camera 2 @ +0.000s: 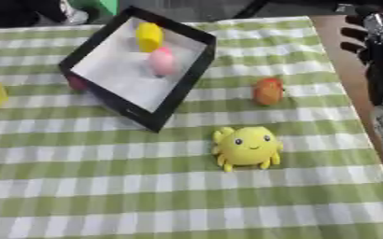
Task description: Pick up objects on the table and place them in the box.
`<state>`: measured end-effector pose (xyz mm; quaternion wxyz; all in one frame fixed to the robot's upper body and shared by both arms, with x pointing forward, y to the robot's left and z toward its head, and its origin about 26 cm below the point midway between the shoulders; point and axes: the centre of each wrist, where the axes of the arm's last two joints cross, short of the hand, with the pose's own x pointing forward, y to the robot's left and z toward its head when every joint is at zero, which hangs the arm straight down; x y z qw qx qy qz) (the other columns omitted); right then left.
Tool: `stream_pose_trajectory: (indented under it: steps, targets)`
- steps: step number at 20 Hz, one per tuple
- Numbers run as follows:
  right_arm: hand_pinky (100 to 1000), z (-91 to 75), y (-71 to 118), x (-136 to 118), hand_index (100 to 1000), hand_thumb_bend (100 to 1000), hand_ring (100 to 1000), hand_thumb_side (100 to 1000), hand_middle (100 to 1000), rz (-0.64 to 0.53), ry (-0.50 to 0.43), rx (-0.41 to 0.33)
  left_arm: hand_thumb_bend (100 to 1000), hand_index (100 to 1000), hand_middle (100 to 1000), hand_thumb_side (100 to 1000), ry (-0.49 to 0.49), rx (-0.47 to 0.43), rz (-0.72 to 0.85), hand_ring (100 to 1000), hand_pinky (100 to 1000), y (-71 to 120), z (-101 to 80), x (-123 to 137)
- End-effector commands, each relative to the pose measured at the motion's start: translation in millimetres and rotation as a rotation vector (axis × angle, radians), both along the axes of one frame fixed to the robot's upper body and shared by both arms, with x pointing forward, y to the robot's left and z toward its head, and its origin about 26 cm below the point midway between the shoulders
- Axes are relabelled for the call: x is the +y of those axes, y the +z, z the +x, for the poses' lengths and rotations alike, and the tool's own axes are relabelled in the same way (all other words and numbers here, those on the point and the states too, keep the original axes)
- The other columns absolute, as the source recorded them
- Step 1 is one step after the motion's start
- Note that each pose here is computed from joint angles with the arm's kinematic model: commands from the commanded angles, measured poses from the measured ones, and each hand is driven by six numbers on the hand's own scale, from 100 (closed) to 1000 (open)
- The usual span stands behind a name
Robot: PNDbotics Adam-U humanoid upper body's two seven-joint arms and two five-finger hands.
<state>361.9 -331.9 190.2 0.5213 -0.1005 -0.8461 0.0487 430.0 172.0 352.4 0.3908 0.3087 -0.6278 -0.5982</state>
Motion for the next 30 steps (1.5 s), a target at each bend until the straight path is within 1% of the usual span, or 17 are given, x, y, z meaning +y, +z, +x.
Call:
stream_pose_trajectory:
  steps: [1,5,10,14,16,19,20,22,23,24,26,27,30]
  targets:
    - [838,0.3,17.7,6,881,100,850,825,816,-0.014,0.033,-0.047,207,607,581,110,0.02,-0.041,0.014,660,739,6.3,12.2,6]
    - [838,2.6,24.6,13,881,100,850,829,816,-0.017,0.06,-0.065,224,608,583,118,0.058,-0.011,0.027,662,741,-9.3,30.1,15]
    - [838,3.7,27.1,15,880,100,850,831,817,-0.012,0.067,-0.071,252,611,587,129,0.091,0.032,0.057,666,743,-32.2,43.9,22]
    - [838,4.1,29.2,17,880,100,850,832,817,-0.011,0.069,-0.078,260,616,591,138,0.096,0.076,0.096,670,747,-49.1,50.0,25]
    - [838,4.2,29.5,17,880,100,850,833,817,-0.011,0.07,-0.079,261,617,593,141,0.093,0.098,0.119,672,749,-54.3,51.4,27]
    - [838,4.3,29.7,18,880,100,850,834,818,-0.01,0.071,-0.079,286,624,599,145,0.094,0.128,0.146,676,753,-60.1,52.8,30]
    - [838,4.4,29.7,18,879,100,850,835,817,-0.008,0.074,-0.079,336,644,612,159,0.097,0.134,0.152,687,760,-62.2,53.3,31]
    - [838,4.5,29.6,19,879,100,850,835,818,-0.009,0.076,-0.078,385,684,637,170,0.103,0.148,0.159,709,775,-66.7,54.5,34]
    - [838,4.5,29.5,19,879,100,850,835,818,-0.01,0.076,-0.078,391,688,641,172,0.105,0.152,0.16,712,777,-68.6,55.2,35]
    - [838,4.5,29.2,19,879,100,849,836,818,-0.01,0.076,-0.077,457,742,687,198,0.107,0.156,0.162,744,797,-70.4,55.7,36]
    - [838,4.5,28.6,19,879,100,849,833,818,-0.01,0.076,-0.075,539,805,745,254,0.113,0.161,0.166,783,816,-72.8,56.6,38]
    - [838,4.5,28.4,19,879,100,849,837,818,-0.011,0.076,-0.074,564,809,748,253,0.117,0.158,0.167,786,818,-73.1,56.7,39]
    - [838,4.5,27.2,19,879,100,849,839,818,-0.011,0.076,-0.07,677,856,782,303,0.13,0.145,0.17,812,832,-71.6,56.3,40]
